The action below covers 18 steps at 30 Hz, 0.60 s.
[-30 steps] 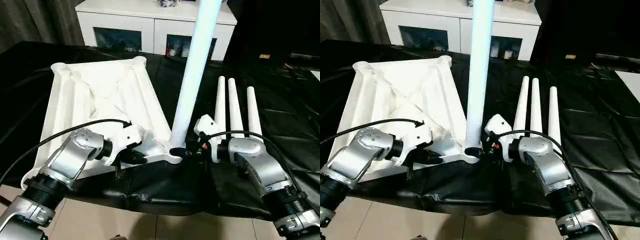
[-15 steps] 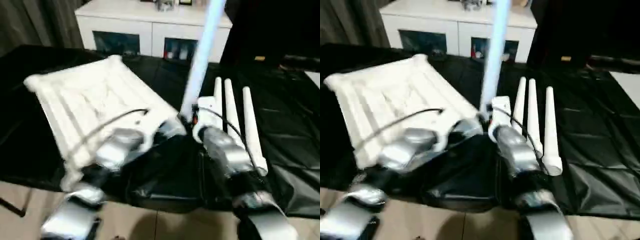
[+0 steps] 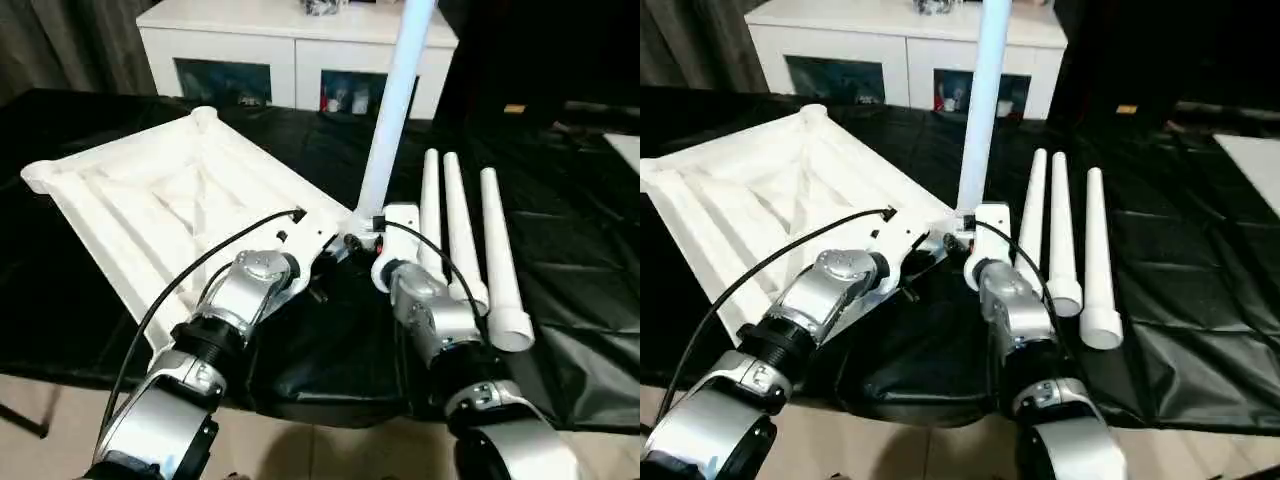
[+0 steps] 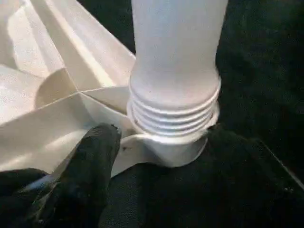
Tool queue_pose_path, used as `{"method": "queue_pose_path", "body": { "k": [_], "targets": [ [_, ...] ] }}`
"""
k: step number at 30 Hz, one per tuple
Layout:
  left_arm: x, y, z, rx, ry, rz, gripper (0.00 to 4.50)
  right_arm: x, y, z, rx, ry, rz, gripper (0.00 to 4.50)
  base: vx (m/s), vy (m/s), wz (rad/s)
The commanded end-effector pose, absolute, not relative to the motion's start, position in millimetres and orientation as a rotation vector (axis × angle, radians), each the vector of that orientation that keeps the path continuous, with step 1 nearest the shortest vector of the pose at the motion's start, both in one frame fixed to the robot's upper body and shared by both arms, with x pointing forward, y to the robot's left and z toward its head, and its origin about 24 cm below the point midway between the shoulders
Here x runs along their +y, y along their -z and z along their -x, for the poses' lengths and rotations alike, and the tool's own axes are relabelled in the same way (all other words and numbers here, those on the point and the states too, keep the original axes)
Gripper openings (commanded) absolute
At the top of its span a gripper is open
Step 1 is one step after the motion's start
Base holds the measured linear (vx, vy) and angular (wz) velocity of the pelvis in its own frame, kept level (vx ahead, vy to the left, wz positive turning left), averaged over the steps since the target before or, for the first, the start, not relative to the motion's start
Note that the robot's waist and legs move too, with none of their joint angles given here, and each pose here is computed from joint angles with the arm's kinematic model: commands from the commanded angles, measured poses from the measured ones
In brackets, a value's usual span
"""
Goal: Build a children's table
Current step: Rotate leg to tighten
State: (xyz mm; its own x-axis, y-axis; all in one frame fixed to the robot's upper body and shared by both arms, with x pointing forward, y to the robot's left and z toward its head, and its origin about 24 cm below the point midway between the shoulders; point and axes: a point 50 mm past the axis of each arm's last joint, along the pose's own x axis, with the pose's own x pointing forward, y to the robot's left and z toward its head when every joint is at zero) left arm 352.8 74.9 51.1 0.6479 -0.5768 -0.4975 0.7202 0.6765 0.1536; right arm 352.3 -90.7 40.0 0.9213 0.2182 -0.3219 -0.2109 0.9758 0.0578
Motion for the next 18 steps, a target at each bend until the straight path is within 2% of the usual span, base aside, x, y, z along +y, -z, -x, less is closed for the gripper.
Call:
{"method": "queue_pose_path", "body": {
  "k": [1,2,4,8,10,13,17,18],
  "targets": [
    [73.8,-71.8,-364.0,0.292,0.729,-0.376,0.00,-95.5,-48.6,-351.6,0.294,-0.236,0.007,3.53,0.000,0.000,0.00],
    [74.2,-73.3,-366.1,0.272,0.707,-0.382,0.00,-96.0,-51.7,-350.8,0.279,-0.252,0.012,3.53,0.000,0.000,0.00],
    [73.1,-79.1,-368.8,0.226,0.712,-0.349,0.55,-97.7,-58.3,-349.2,0.248,-0.271,0.018,3.65,0.000,0.000,0.00],
    [76.5,-94.7,-372.7,0.173,0.716,-0.246,0.76,-97.0,-68.3,-345.1,0.199,-0.338,0.022,3.65,0.000,0.000,0.00],
    [81.6,-100.4,-373.8,0.149,0.713,-0.238,1.03,-95.7,-70.2,-342.7,0.198,-0.372,0.029,3.65,0.000,0.000,0.00],
    [104.6,-110.0,-368.7,0.166,0.723,-0.165,1.13,-92.8,-72.3,-335.7,0.211,-0.450,0.049,3.65,0.000,0.000,0.00],
    [129.8,-119.8,-359.0,0.165,0.754,-0.159,1.44,-90.5,-73.4,-330.4,0.219,-0.498,0.053,3.65,0.000,0.000,0.00],
    [146.5,-127.0,-352.0,0.151,0.778,-0.174,1.44,-89.3,-72.1,-328.6,0.225,-0.517,0.054,3.65,0.000,0.000,0.00]
  ]
}}
